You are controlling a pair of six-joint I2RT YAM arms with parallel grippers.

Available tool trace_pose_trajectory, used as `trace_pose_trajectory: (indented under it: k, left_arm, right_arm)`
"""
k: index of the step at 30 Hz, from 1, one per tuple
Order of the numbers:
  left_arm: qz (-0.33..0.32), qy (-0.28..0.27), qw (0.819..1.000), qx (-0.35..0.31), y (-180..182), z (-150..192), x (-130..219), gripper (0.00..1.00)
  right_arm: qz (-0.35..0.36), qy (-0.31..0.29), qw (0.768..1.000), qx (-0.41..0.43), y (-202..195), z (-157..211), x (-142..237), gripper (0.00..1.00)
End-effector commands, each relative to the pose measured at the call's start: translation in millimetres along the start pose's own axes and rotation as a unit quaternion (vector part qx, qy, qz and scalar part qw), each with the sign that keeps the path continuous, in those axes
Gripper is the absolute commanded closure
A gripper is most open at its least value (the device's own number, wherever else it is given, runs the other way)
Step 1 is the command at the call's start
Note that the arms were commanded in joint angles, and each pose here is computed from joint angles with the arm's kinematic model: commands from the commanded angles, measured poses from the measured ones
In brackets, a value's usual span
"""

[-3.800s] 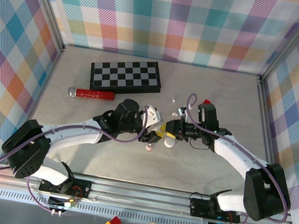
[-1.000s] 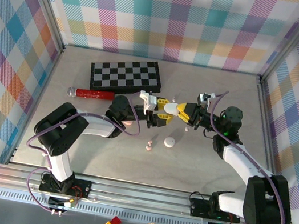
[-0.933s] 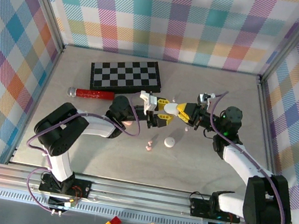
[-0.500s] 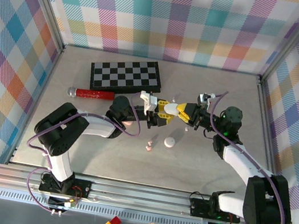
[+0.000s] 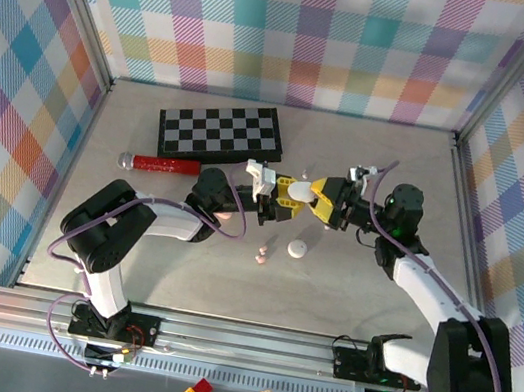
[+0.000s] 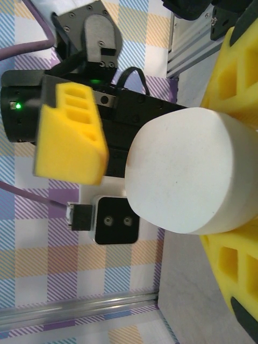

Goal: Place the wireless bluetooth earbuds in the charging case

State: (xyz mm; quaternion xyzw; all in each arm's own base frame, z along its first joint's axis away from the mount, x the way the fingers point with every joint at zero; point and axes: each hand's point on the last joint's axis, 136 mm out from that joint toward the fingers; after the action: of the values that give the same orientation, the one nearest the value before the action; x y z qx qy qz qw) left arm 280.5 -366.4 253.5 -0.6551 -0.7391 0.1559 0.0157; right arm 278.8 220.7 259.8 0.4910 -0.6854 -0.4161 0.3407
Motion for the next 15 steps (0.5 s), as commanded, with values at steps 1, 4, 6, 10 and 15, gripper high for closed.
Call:
trace_pose_trajectory:
  k: [1,4,6,10,15]
  left_arm:
    - [0.013,-0.006,1.000,-0.009,-9,-1,3,0.62]
    - [0.011,0.001,1.000,-0.004,-8,4,7,0.62]
    - [0.009,0.007,1.000,0.001,-8,10,10,0.62]
    - [-0.002,0.019,1.000,0.010,-3,24,18,0.62]
    - [-0.002,0.030,0.999,0.033,-5,33,25,0.62]
  right_arm:
    - [0.051,0.004,0.996,0.077,6,-2,8,0.18]
    - [0.096,0.014,0.985,0.142,9,-1,16,0.15]
    - [0.133,0.021,0.973,0.188,8,-1,22,0.13]
    - [0.181,0.048,0.935,0.302,13,4,33,0.08]
    - [0.183,0.131,0.874,0.431,17,27,23,0.03]
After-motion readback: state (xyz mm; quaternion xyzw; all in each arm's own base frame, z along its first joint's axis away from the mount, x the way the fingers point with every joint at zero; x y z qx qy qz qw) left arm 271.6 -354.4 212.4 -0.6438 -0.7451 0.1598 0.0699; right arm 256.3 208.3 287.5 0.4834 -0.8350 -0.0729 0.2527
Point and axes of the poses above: each hand's point on the last joint's axis, 136 mm out from that joint toward the fingers, its own x axis back along the fingers, its own y axis along the line the jaws close on, z = x × y, and after that the axes turned 15 degrees about x, right-handed
